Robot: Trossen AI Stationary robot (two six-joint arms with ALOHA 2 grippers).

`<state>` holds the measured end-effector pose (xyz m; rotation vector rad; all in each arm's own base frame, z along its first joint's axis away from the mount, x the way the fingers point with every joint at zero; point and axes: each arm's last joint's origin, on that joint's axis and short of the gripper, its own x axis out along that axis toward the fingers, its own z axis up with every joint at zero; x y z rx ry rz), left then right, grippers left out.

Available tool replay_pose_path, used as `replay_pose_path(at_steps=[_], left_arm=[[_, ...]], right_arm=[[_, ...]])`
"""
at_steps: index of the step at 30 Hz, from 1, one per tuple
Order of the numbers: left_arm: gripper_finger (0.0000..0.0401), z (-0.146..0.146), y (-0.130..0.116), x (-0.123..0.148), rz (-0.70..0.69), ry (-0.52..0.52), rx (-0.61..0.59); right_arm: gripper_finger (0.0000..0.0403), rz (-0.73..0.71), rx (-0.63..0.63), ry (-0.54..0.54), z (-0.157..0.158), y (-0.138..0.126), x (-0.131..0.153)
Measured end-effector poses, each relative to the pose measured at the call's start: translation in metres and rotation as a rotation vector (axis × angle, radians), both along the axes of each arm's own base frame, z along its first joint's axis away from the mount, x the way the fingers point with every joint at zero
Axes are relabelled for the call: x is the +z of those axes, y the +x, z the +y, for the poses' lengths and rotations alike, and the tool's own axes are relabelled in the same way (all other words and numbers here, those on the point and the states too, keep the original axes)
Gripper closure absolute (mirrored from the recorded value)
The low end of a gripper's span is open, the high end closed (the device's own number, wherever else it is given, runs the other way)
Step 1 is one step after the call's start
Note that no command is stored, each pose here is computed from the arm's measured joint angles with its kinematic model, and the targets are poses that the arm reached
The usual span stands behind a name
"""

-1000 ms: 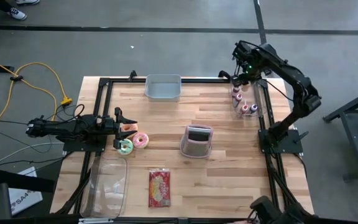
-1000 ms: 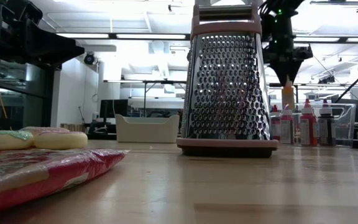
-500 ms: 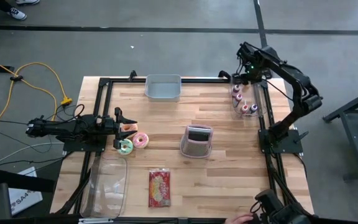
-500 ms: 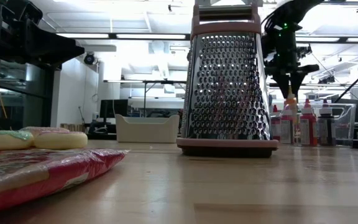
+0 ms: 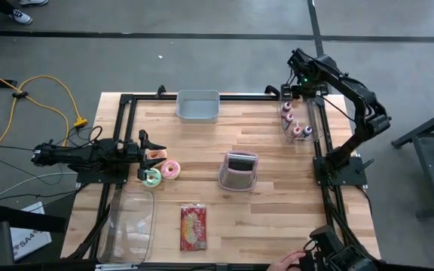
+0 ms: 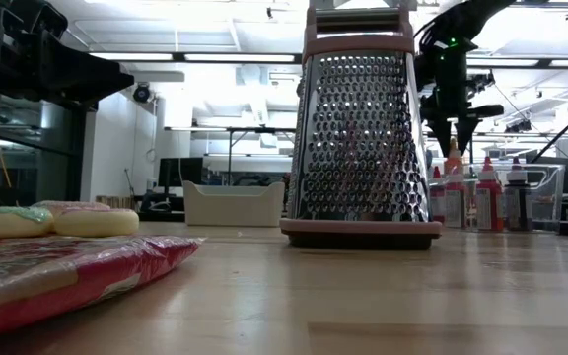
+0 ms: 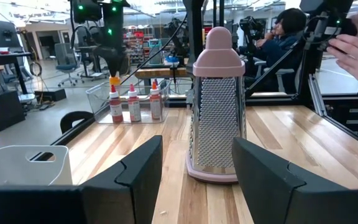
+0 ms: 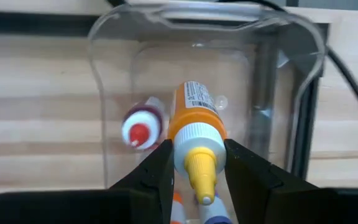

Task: Pick & Place Food Item
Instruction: Put the yellow food coloring into the right transparent bin

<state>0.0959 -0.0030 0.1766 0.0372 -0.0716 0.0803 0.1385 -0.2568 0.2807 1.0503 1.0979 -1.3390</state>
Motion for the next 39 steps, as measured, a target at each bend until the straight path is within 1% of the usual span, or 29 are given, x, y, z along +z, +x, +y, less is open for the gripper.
replay_pose_path(at_steps=[4, 8, 20, 25, 30, 35, 39], left_arm=[[0.0213, 0.000, 0.000, 0.000, 0.000, 0.000, 0.000], [0.0213, 0.000, 0.000, 0.000, 0.000, 0.000, 0.000], [0.0213, 0.000, 0.000, 0.000, 0.000, 0.000, 0.000], [0.0213, 0.000, 0.000, 0.000, -0.001, 0.000, 0.000], [0.0213, 0.000, 0.000, 0.000, 0.000, 0.000, 0.000], [0.0213, 0.000, 0.000, 0.000, -0.001, 0.000, 0.000], [0.0213, 0.000, 0.000, 0.000, 0.000, 0.000, 0.000]], right_arm=[[0.0293, -0.031, -0.022, -0.042, -0.005, 0.001, 0.001], [0.0293, -0.041, -0.041, -0.045, -0.009, -0.003, 0.000], [0.0293, 0.034, -0.035, 0.045, -0.020, 0.006, -0.027], [0.0293, 0.027, -0.033, 0.053, -0.025, 0.009, -0.036], [0.0293, 0.013, -0.031, 0.041, -0.027, 0.010, -0.037], [0.0293, 0.010, -0.043, 0.044, -0.029, 0.007, -0.037], [0.0293, 0.012, -0.056, 0.057, -0.029, 0.002, -0.044]])
